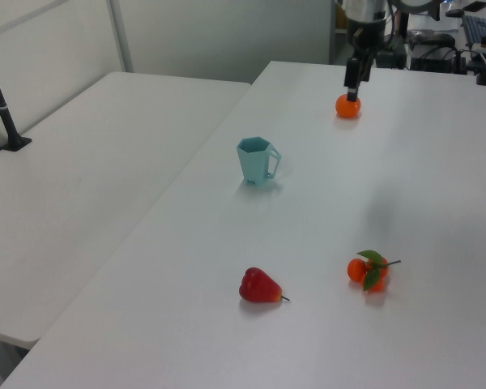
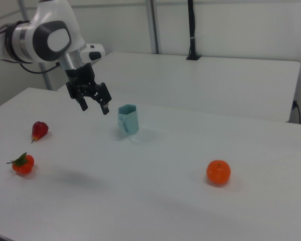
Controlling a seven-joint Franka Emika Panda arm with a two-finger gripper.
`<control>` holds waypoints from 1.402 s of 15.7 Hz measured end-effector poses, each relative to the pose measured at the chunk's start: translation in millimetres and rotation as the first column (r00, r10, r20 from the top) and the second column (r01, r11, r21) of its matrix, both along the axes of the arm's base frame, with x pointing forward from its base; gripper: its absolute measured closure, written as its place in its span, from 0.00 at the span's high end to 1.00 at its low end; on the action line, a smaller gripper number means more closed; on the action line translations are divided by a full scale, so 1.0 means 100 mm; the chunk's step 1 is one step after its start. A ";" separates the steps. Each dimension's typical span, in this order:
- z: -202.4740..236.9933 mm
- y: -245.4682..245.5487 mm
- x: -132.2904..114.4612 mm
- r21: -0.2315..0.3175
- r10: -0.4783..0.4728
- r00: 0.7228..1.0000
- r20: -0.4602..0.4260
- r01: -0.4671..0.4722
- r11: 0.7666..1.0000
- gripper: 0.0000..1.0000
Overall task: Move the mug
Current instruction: 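Move the open gripper over the teal mug and lower it to the rim, then close the gripper on the teal mug's rim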
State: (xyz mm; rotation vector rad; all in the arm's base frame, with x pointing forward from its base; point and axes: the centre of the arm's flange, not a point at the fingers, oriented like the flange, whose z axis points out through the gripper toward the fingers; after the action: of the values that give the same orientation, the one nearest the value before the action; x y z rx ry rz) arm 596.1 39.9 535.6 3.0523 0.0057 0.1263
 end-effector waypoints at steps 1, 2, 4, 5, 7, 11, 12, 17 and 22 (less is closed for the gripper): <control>-0.06 0.02 0.07 0.010 0.002 1.000 0.015 -0.002 1.000 1.00; -0.12 0.04 0.13 0.015 0.004 1.000 0.022 -0.005 1.000 1.00; -0.26 0.10 0.27 0.017 0.013 0.999 0.030 -0.013 1.000 1.00; -0.36 0.15 0.41 0.018 0.020 0.999 0.037 -0.020 1.000 1.00; -0.51 0.19 0.59 0.021 0.027 0.998 0.056 -0.028 0.999 1.00; -0.83 0.33 0.88 0.032 0.051 0.986 0.157 -0.057 0.998 1.00; -0.92 0.38 0.92 0.033 0.059 0.984 0.168 -0.066 0.997 1.00; -1.35 0.51 1.09 0.040 0.081 0.974 0.214 -0.091 0.995 1.00; -1.73 0.62 1.17 0.045 0.094 0.969 0.229 -0.107 0.993 1.00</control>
State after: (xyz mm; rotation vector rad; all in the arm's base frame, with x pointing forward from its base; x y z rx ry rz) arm 713.1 101.9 362.8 3.0741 0.1436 0.4898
